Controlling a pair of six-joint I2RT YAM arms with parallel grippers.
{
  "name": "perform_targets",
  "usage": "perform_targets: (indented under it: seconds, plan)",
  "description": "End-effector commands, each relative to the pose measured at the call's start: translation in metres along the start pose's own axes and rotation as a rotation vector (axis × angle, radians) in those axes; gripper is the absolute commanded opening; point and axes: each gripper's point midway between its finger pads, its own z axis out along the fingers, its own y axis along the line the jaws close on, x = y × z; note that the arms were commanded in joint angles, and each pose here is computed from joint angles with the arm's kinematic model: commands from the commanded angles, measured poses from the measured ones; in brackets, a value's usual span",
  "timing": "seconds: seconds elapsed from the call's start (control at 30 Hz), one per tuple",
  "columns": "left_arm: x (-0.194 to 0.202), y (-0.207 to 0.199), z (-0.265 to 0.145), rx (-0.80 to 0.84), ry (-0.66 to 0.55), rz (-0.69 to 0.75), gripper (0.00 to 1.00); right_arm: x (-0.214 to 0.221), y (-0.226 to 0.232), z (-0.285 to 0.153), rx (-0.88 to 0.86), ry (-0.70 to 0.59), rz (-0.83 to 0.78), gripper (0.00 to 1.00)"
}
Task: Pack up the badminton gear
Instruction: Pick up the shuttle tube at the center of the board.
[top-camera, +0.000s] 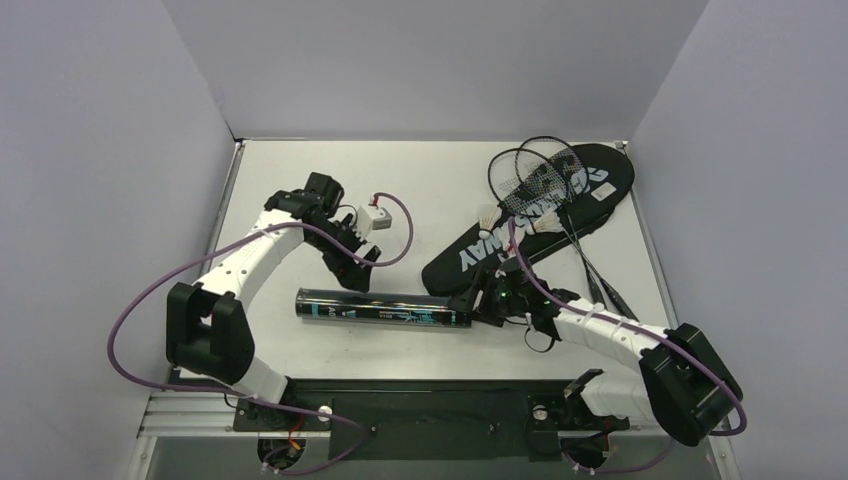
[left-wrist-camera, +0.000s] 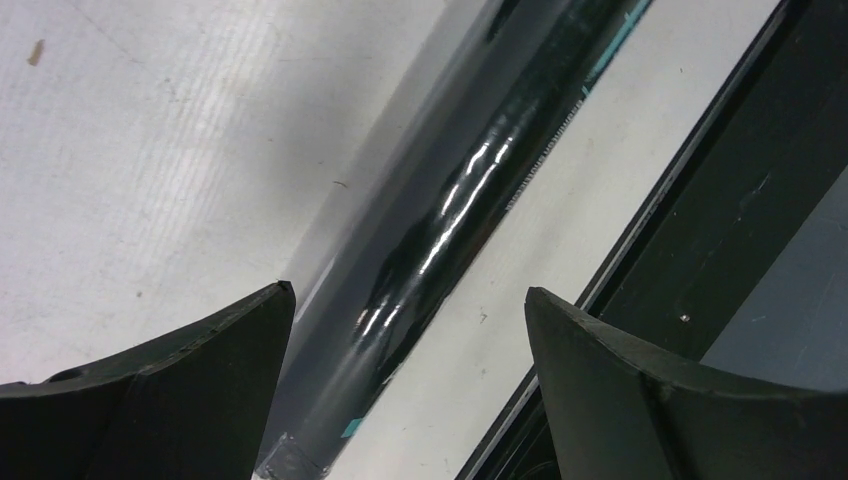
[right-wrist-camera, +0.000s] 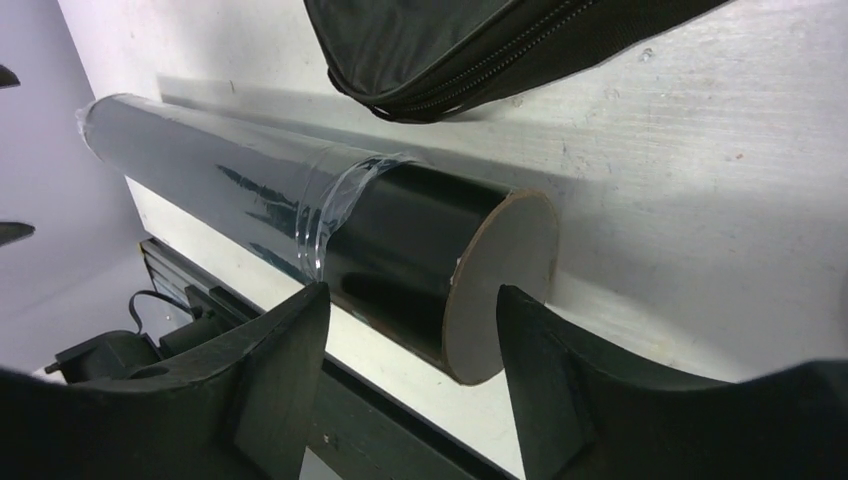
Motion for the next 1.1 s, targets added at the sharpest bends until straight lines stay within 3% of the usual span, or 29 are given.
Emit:
perform_targets:
  seconds: [0.0, 0.23, 0.53, 0.67, 1.07]
  plan:
    - [-0.002, -0.024, -0.002, 0.064, -0.056, 0.154, 0.97, -0.003, 0.013, 0.008, -0.054, 0.004, -0.019, 0.54]
    - [-0.003, -0.028, 0.006, 0.023, -0.036, 0.250, 0.97, -0.007, 0.024, 0.016, -0.102, 0.003, -0.005, 0.24]
    - [-0.007, -0.030, 0.023, 0.029, -0.069, 0.326, 0.97, -0.017, 0.045, 0.003, -0.155, -0.023, -0.037, 0.05]
    - [-0.002, -0.035, 0.027, 0.072, -0.036, 0.340, 0.97, -0.019, 0.050, 0.000, -0.161, -0.020, -0.054, 0.00]
    - [0.008, -0.041, 0.028, 0.140, -0.023, 0.387, 0.97, -0.026, 0.073, -0.016, -0.222, -0.039, -0.075, 0.00]
